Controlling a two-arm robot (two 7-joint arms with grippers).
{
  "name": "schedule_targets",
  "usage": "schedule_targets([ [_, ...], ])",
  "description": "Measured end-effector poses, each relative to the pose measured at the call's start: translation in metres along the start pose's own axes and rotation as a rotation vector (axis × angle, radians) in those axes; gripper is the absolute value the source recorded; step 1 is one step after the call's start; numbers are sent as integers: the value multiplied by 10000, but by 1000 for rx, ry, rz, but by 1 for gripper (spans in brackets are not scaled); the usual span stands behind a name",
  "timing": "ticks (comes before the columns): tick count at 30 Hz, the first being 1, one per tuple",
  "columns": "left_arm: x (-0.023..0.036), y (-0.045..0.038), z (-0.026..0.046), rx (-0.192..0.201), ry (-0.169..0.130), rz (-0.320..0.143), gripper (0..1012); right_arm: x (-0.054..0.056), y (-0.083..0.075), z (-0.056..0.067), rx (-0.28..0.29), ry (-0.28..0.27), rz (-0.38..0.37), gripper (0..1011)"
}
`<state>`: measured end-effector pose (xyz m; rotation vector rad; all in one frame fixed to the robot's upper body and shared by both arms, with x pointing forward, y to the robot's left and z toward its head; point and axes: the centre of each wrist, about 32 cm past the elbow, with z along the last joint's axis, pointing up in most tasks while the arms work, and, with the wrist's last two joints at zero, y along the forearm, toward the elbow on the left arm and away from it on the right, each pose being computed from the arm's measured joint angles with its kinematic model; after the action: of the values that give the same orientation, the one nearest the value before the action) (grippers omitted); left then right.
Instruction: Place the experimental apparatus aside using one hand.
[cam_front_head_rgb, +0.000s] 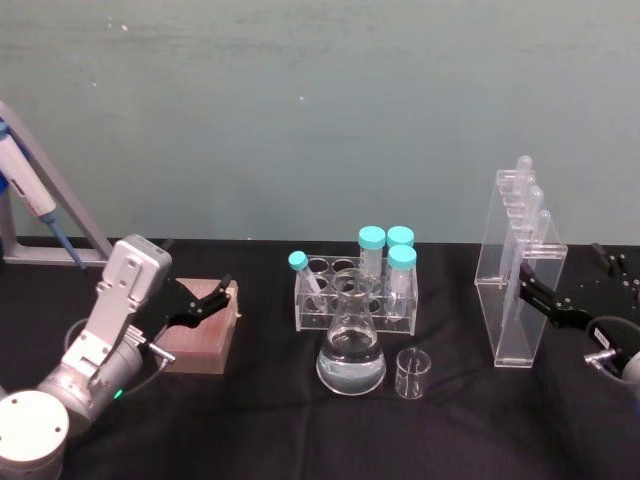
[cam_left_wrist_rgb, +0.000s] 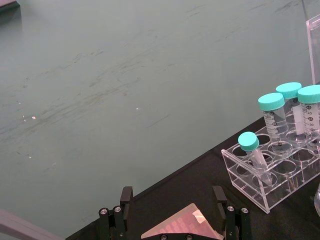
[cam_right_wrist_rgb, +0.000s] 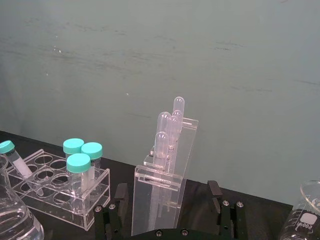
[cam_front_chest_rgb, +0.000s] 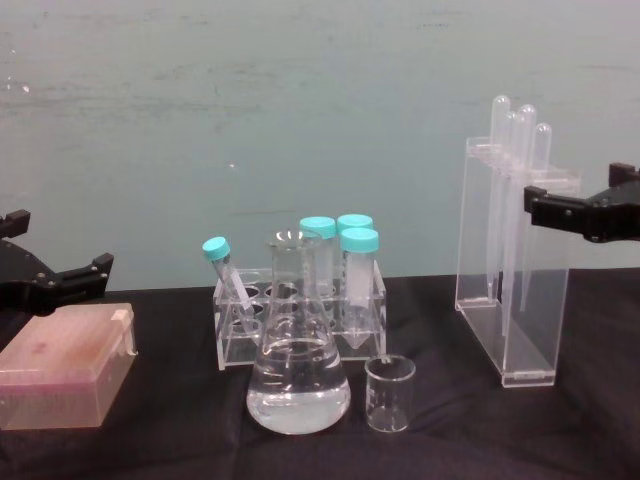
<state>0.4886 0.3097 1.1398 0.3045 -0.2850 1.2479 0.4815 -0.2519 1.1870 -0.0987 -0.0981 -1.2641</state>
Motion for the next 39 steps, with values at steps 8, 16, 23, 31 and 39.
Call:
schedule_targets([
  [8,0,0,0,0,0,0,1000,-2,0,1,1,0,0,1000],
  [16,0,0,0,0,0,0,1000,-9,0,-1,0,5,-5,1000],
  [23,0,0,0,0,0,0,1000,-41,2,6,3,4,-7,1000],
  [31,0,0,0,0,0,0,1000,-94,19,16,12,7,-12,1000],
  [39,0,0,0,0,0,0,1000,-134,37,16,14,10,-37,1000],
])
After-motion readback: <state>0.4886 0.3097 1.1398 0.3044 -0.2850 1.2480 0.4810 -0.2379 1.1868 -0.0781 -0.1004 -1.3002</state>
